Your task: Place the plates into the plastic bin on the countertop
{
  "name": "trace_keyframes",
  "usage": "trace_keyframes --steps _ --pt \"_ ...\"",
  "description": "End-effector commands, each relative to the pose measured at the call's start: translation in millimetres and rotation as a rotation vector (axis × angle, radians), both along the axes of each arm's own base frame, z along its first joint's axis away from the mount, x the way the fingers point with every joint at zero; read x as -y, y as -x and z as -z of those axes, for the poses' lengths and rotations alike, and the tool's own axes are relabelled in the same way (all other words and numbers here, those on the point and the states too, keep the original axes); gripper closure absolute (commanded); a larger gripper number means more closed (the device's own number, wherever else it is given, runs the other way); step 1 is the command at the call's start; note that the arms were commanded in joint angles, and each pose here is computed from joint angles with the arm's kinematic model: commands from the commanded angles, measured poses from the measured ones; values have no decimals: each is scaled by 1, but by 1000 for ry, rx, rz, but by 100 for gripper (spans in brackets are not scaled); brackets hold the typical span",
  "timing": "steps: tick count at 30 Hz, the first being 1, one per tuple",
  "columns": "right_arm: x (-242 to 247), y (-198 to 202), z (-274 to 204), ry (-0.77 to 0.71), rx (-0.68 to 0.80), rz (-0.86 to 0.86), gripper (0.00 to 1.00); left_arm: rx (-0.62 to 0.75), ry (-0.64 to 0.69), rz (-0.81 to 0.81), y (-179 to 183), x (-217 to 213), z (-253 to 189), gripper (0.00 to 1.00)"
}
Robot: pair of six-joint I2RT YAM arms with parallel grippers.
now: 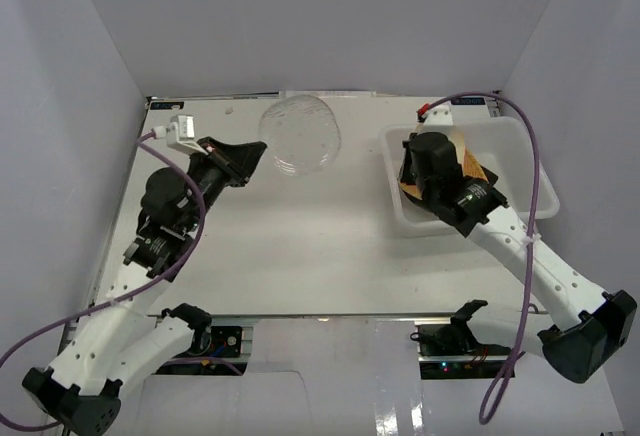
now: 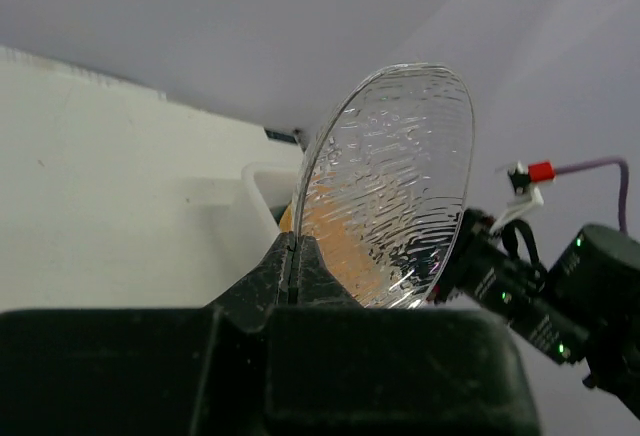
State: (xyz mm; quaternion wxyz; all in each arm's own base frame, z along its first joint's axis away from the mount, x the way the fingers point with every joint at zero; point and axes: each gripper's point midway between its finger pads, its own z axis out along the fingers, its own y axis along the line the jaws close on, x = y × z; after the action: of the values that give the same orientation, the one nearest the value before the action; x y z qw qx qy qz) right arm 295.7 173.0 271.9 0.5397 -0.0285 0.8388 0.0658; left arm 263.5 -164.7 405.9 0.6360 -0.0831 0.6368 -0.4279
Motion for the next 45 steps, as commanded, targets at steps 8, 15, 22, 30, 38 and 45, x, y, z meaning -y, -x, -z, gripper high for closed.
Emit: trace_keyframes --steps 8,15,22,30,38,45 --pt "73 -66 84 78 -143 0 79 -177 -10 254 -31 72 59 100" --pt "94 -68 32 -95 -37 58 2 -238 -63 318 -59 129 82 100" --pt "155 -43 -41 -243 161 233 70 -302 -147 384 -86 208 118 100" --pt "139 -13 -92 -435 319 117 92 -387 -248 464 -132 318 164 100" --pt "120 -4 -72 -483 281 27 89 -409 -280 432 -170 355 195 100" --pt "110 2 -78 -509 292 -32 71 -357 -261 509 -172 377 182 26"
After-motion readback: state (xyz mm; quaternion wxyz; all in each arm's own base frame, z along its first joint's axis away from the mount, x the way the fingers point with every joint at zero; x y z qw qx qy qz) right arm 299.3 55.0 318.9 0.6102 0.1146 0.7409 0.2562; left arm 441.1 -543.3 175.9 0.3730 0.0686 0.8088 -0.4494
